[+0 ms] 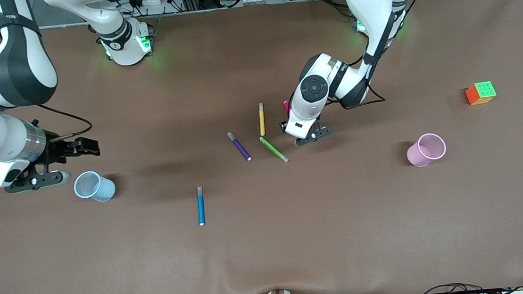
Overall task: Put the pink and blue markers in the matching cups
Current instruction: 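Lower the left gripper onto the pink marker and close it, then lift the pink marker while the right gripper reaches the blue marker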
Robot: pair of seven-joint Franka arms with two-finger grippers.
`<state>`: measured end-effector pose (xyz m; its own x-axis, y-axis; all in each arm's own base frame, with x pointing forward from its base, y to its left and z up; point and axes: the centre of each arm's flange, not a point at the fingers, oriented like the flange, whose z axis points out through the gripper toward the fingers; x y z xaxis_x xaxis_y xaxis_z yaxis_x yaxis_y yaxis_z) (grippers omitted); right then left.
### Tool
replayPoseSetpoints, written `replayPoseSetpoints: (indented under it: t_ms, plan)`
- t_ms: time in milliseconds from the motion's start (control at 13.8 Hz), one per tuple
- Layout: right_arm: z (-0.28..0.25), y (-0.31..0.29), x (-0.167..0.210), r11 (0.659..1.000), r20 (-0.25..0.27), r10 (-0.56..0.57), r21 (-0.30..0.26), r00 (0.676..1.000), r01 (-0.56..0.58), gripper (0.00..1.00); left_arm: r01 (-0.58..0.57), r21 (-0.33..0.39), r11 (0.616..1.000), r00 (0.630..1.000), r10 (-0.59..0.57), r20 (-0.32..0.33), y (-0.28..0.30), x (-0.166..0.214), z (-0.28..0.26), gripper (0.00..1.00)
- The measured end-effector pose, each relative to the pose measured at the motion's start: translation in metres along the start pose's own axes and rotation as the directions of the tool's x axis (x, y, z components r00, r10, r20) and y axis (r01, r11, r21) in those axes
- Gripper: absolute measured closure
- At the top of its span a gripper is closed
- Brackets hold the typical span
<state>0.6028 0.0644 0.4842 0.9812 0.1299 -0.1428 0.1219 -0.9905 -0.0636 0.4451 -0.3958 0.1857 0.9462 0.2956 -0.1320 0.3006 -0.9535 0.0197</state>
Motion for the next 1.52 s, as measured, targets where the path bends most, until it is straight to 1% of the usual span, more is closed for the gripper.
replayPoseSetpoints:
  t_ms: [72, 217, 361, 433, 506, 578, 650, 867, 939, 1011, 1084, 1156, 1228, 1300, 1445, 1517]
  plan:
    - [0.0, -0.011, 0.002, 1.0, -0.011, -0.016, 0.006, 1.0, 0.016, 0.0, 0.001, 0.001, 1.0, 1.0, -0.001, 0.0, 0.0, 0.0, 0.003, 0.38]
    - [0.003, -0.032, 0.005, 0.999, -0.028, -0.049, 0.004, 0.998, 0.049, 0.0, 0.002, 0.004, 1.0, 1.0, -0.002, 0.003, -0.001, 0.0, 0.007, 0.39]
    - [0.004, -0.046, 0.01, 0.998, -0.058, -0.07, 0.0, 0.996, 0.07, 0.0, 0.002, 0.006, 1.0, 1.0, -0.002, 0.004, -0.001, 0.0, 0.008, 0.41]
    - [0.006, -0.052, 0.013, 0.997, -0.071, -0.08, -0.002, 0.994, 0.08, 0.0, 0.002, 0.006, 1.0, 1.0, -0.002, 0.005, -0.001, 0.0, 0.009, 0.46]
    - [0.009, -0.059, 0.016, 0.996, -0.077, -0.091, -0.004, 0.993, 0.091, 0.0, 0.002, 0.006, 1.0, 1.0, -0.002, 0.005, -0.001, 0.0, 0.009, 0.47]
    - [0.016, -0.067, 0.019, 0.995, -0.076, -0.103, -0.006, 0.992, 0.103, 0.0, 0.002, 0.006, 1.0, 1.0, -0.002, 0.005, -0.001, 0.0, 0.009, 0.51]
    - [0.024, -0.075, 0.022, 0.993, -0.072, -0.114, -0.008, 0.991, 0.114, 0.0, 0.002, 0.006, 1.0, 1.0, -0.002, 0.005, -0.001, 0.0, 0.009, 0.52]
    - [0.045, -0.086, 0.034, 0.991, -0.078, -0.131, -0.013, 0.988, 0.13, 0.0, 0.002, 0.008, 1.0, 1.0, -0.002, 0.006, -0.001, 0.0, 0.01, 0.51]
    - [0.052, -0.094, 0.036, 0.99, -0.073, -0.142, -0.014, 0.987, 0.141, 0.0, 0.001, 0.008, 1.0, 1.0, -0.001, 0.007, -0.001, 0.0, 0.011, 0.52]
    - [0.061, -0.102, 0.038, 0.988, -0.065, -0.153, -0.016, 0.986, 0.152, 0.0, 0.001, 0.01, 1.0, 1.0, -0.001, 0.008, 0.0, 0.0, 0.013, 0.56]
    - [0.073, -0.11, 0.043, 0.986, -0.064, -0.164, -0.018, 0.984, 0.163, 0.0, 0.0, 0.009, 1.0, 1.0, -0.001, 0.007, 0.0, -0.001, 0.012, 0.64]
    - [0.087, -0.117, 0.048, 0.985, -0.069, -0.174, -0.021, 0.982, 0.173, 0.0, 0.002, 0.008, 1.0, 1.0, -0.002, 0.007, 0.001, -0.001, 0.012, 0.64]
    - [0.101, -0.125, 0.055, 0.983, -0.079, -0.183, -0.024, 0.98, 0.182, 0.0, 0.004, 0.008, 1.0, 1.0, -0.004, 0.006, 0.001, -0.001, 0.012, 0.71]
    - [0.114, -0.134, 0.06, 0.981, -0.093, -0.195, -0.026, 0.976, 0.193, 0.0, 0.005, 0.006, 1.0, 1.0, -0.005, 0.005, 0.002, 0.0, 0.011, 0.81]
    - [0.141, -0.171, 0.065, 0.969, -0.122, -0.248, -0.034, 0.961, 0.246, 0.0, 0.006, -0.003, 1.0, 1.0, -0.006, -0.001, 0.005, 0.002, 0.007, 0.83]
    - [0.156, -0.197, 0.063, 0.959, -0.124, -0.284, -0.04, 0.951, 0.281, 0.0, 0.008, -0.005, 1.0, 1.0, -0.008, -0.002, 0.007, 0.004, 0.004, 0.83]
